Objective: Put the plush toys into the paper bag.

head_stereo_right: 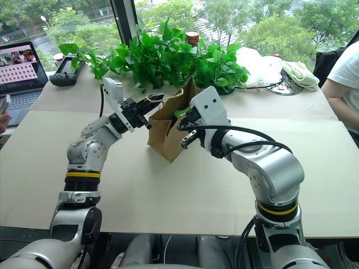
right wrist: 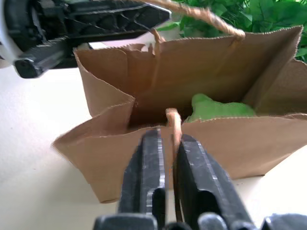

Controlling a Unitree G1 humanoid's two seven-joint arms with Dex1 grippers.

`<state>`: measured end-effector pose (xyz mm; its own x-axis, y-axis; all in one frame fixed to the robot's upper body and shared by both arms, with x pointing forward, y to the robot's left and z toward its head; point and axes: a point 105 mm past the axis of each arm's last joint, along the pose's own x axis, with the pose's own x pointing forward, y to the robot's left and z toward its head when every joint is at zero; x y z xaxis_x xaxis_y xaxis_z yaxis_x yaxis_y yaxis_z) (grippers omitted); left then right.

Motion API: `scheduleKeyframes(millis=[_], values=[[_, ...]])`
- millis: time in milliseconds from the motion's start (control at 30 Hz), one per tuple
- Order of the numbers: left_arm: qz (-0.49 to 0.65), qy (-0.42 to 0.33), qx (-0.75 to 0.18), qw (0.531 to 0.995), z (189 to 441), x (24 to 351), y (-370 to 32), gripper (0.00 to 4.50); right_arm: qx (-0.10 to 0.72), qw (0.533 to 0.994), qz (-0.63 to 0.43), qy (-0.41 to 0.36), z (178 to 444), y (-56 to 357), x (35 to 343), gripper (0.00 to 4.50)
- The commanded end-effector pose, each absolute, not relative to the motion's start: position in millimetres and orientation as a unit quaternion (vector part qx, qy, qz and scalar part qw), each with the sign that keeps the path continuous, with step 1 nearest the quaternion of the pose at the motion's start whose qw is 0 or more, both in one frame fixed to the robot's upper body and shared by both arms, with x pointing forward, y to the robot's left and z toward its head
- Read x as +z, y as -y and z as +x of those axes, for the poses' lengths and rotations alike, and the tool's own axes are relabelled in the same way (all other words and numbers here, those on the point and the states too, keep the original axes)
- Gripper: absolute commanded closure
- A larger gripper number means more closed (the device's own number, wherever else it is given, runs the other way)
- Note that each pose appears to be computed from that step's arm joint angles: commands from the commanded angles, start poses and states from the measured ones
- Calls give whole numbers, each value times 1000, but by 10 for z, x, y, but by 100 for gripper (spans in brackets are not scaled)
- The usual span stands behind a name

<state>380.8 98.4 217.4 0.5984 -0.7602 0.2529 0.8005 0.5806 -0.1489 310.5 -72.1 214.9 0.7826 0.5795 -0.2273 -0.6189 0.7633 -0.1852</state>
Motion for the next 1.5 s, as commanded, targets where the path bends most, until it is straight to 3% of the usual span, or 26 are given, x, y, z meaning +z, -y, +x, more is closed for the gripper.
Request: scheduleKeyframes(millis=[33,267,400,733,833,1033,1133,1200,1333,1500], values=[[-125,103,-461,872,3704,2390,-1053,378,309,944,-112,-36,3101,784,2361,247],[-130,87,-486,860,3552,2531,-1182,130,336,936,-104,7,2998,851,2574,9],[-151,69,-502,849,3418,2563,-1281,127,348,929,-116,46,2918,1020,2700,4],[-141,3,-469,872,3410,2087,-1521,127,458,884,-78,47,2595,1155,2676,4],[-136,-3,-466,874,3405,2004,-1525,125,473,877,-73,46,2562,1133,2665,73],[-122,-9,-467,876,3396,1914,-1501,125,537,839,-89,7,2384,946,2451,276],[-110,-15,-474,874,3384,1880,-1484,125,540,835,-101,-32,2424,869,2242,380],[-95,-21,-478,873,3381,1840,-1472,125,502,853,-124,-72,2619,868,2023,449],[-75,-26,-491,868,3373,1801,-1443,125,422,888,-147,-108,2976,887,1753,449],[-51,-30,-503,862,3384,1773,-1414,125,393,898,-168,-106,3141,851,1681,449]])
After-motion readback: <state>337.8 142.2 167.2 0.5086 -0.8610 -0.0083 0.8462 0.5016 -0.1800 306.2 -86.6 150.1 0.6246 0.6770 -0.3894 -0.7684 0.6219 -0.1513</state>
